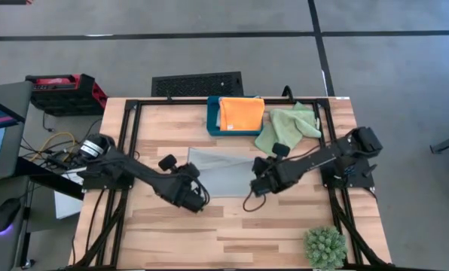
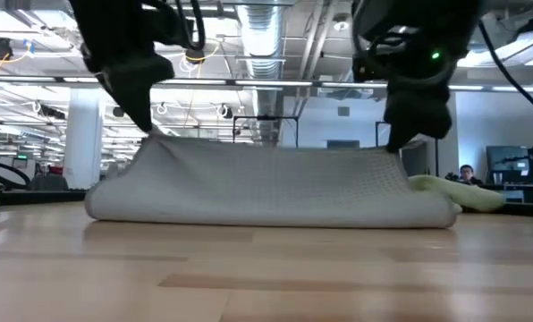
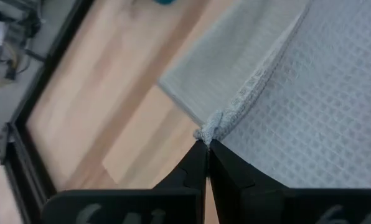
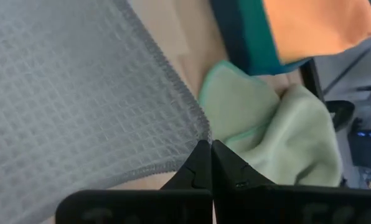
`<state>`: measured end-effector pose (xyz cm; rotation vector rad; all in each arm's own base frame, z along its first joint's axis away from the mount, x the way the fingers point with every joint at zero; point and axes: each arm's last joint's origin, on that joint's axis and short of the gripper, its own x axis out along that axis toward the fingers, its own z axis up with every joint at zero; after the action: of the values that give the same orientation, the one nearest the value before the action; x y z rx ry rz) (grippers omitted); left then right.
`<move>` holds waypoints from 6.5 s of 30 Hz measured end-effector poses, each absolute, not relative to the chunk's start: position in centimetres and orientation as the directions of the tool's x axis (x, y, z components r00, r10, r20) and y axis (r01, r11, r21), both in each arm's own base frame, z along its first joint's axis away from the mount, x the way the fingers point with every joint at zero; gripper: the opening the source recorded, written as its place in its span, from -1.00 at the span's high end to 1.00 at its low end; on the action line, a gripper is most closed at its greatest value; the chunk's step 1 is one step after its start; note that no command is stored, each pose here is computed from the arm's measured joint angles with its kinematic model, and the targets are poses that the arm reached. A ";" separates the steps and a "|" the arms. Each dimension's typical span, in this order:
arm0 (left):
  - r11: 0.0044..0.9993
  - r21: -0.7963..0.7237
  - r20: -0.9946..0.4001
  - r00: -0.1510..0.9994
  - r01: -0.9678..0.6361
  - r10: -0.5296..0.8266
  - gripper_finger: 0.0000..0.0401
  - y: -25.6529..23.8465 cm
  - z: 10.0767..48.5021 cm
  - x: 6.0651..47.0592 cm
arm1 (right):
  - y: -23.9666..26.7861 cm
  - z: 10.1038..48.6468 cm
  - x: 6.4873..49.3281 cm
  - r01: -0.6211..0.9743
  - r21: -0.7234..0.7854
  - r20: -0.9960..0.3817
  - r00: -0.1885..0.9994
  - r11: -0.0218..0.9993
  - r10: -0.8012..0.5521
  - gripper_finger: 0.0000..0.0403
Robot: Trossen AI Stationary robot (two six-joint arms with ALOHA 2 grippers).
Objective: Fold microfiber towels
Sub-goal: Fold the gray microfiber cloth
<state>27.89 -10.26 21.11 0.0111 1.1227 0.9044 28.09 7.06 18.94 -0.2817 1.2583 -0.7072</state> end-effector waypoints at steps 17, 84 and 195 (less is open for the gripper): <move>0.596 0.470 -0.763 0.040 -0.651 0.645 0.99 -5.7 21.1 29.3 | 3.1 19.0 28.8 0.322 -0.604 -0.758 0.052 0.729 -0.650 0.94; 0.932 0.353 -0.893 0.266 -0.087 0.363 0.34 -11.5 13.9 26.9 | 8.4 21.6 30.4 0.205 -0.379 -0.875 0.237 0.902 -0.422 0.38; 0.892 0.448 -0.579 0.779 0.057 0.241 0.35 -4.2 20.6 49.7 | 5.6 31.5 21.8 0.337 -0.294 -0.832 0.369 0.894 -0.413 0.38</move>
<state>49.68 -4.16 20.61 0.4668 0.6760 0.1031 21.84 5.55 31.51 -0.0785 1.0909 -0.4822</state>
